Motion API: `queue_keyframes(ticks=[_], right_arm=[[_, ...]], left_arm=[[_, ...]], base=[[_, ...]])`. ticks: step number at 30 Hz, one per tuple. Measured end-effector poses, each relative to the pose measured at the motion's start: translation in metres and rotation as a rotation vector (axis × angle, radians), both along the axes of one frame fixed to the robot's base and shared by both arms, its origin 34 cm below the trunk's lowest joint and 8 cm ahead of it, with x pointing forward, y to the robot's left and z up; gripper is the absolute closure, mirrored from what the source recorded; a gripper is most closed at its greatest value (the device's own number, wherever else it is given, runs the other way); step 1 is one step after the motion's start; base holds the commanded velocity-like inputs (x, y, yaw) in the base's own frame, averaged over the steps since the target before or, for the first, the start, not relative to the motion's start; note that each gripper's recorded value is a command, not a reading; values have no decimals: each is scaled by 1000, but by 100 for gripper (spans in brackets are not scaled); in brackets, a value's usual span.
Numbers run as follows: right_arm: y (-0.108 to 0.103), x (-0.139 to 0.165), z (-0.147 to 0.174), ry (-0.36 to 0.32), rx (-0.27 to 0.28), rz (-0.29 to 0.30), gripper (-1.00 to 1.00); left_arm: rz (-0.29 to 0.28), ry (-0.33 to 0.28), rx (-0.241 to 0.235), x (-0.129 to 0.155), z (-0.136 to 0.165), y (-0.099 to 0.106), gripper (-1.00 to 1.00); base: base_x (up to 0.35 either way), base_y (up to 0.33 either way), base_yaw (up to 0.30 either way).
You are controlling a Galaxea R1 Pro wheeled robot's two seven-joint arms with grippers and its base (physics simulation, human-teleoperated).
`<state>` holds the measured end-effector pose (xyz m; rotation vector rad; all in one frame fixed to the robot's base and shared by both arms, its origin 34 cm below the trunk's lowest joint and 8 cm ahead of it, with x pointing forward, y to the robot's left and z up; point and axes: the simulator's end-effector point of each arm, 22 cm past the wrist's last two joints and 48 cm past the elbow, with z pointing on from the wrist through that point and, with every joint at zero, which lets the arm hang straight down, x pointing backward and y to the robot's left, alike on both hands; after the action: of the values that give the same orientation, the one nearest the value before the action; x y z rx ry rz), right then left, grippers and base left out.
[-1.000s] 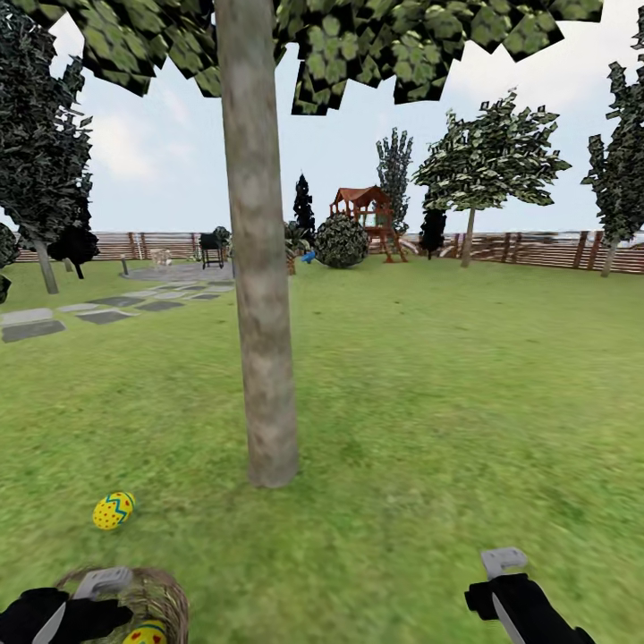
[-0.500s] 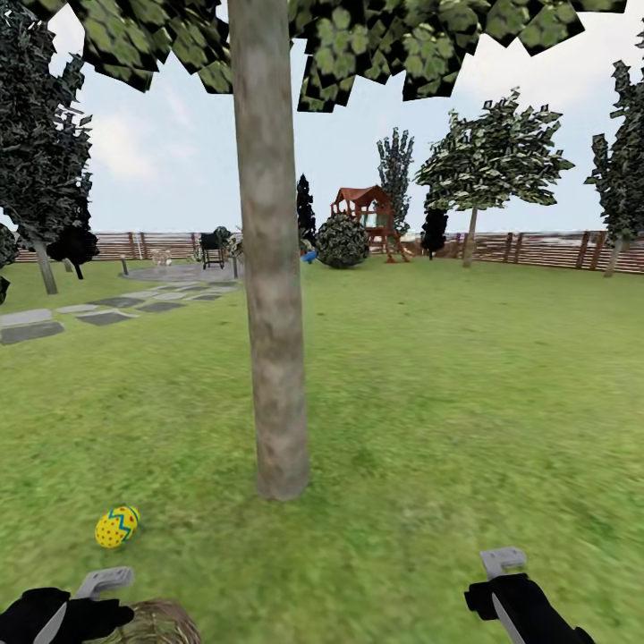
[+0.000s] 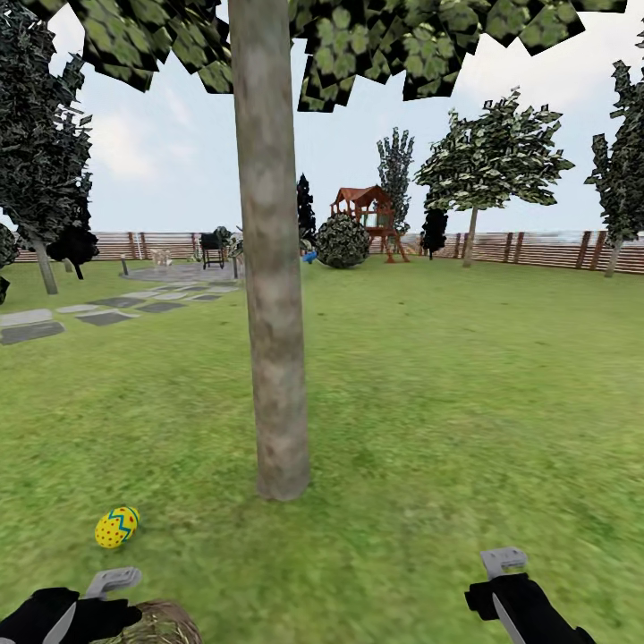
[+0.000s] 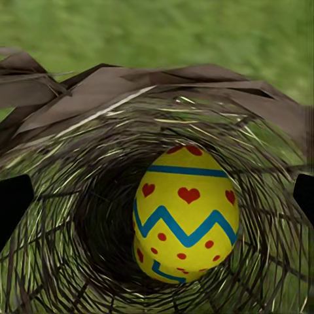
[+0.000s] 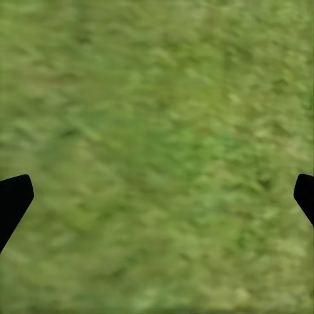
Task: Take the three Easter eggs out of the wicker basket on the lawn in the garden, then place them on the lawn next to a single tree (choose any tree) so that all three eggs are next to the same tree and none are left in the basket.
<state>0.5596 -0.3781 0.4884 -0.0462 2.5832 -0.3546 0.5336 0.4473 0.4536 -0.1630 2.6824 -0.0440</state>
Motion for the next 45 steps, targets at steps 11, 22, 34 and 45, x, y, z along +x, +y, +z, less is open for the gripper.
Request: queue_keyframes(ticks=[11,22,34,45], right_arm=[[-1,-5,-23,0,2,-3,-100],[-2,-10,-47,0,2,-4,-100],[-2,-16,-73,0,2,-4,-100],[-2,-22,-97,-1,2,-5,-100]], left_arm=[[-11,2,-11,-3,-26,-13,-100],[-11,1,-11,-8,-50,-12,-100],[-13,1,-13,-14,-76,-13,-100],[-15,2,-17,-20,-101,-15,-100]], base=[[0,0,0],[0,0,0],[0,0,0],[0,0,0]])
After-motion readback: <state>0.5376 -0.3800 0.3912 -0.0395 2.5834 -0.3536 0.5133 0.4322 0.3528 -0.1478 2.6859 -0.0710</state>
